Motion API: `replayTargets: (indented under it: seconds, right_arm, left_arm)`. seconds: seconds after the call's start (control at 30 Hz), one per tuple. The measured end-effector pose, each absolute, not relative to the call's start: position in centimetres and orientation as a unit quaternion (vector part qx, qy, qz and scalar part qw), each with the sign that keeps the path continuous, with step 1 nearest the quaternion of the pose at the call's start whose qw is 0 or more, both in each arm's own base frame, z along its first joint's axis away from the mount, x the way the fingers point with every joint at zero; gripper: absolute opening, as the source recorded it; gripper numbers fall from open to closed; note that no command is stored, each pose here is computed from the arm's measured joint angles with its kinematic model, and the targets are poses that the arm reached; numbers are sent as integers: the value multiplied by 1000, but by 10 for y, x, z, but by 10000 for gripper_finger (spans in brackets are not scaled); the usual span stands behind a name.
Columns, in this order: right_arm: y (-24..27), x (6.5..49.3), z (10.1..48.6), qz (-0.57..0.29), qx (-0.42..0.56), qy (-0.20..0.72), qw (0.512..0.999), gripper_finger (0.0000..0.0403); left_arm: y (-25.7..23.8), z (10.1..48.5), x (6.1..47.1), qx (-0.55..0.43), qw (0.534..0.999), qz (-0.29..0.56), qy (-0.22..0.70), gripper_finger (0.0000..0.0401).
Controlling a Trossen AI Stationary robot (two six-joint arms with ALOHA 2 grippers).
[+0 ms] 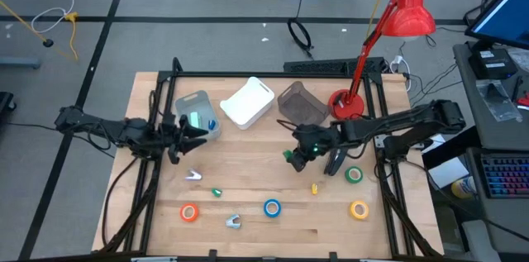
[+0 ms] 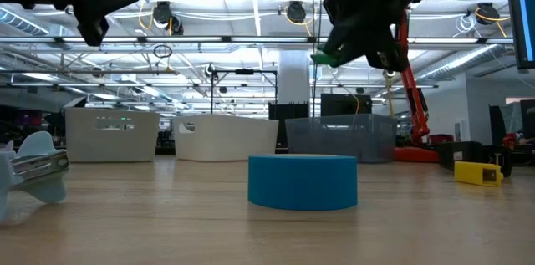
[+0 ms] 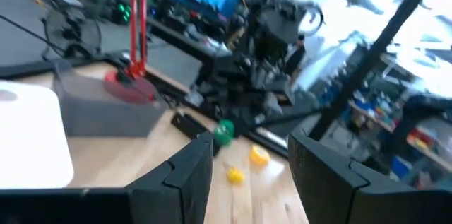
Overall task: Pick and place Stapler, Stapler remover, tape
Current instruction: Put the top green small stapler into the gray bin
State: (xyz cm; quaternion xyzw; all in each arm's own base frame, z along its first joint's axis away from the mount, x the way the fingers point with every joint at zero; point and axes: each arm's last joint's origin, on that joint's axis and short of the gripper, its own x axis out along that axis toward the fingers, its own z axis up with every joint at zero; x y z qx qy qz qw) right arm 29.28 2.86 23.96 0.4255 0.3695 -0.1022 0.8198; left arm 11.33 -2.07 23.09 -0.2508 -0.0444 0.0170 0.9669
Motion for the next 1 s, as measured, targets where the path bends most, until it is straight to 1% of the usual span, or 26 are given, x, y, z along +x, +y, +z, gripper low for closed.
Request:
replayTargets:
  seconds: [0.17,0.43,0.73,0.87,1.0]
  right_arm:
    - [26,298,245,-89,432,338,831,67]
    - [15,305,254,-79,446,281,846,69]
    - [4,312,264,-65,456,219,860,69]
    - [3,312,266,-62,457,210,862,68]
    - [2,313,268,-61,457,202,864,68]
  left_arm:
    - [-19,234,114,-260,962,40,-68,186]
    - [-23,234,127,-283,955,41,-74,186]
    - [-29,230,152,-311,946,37,-85,186]
    - [-32,229,166,-309,946,51,-81,186]
    - [-34,239,186,-305,948,57,-73,186]
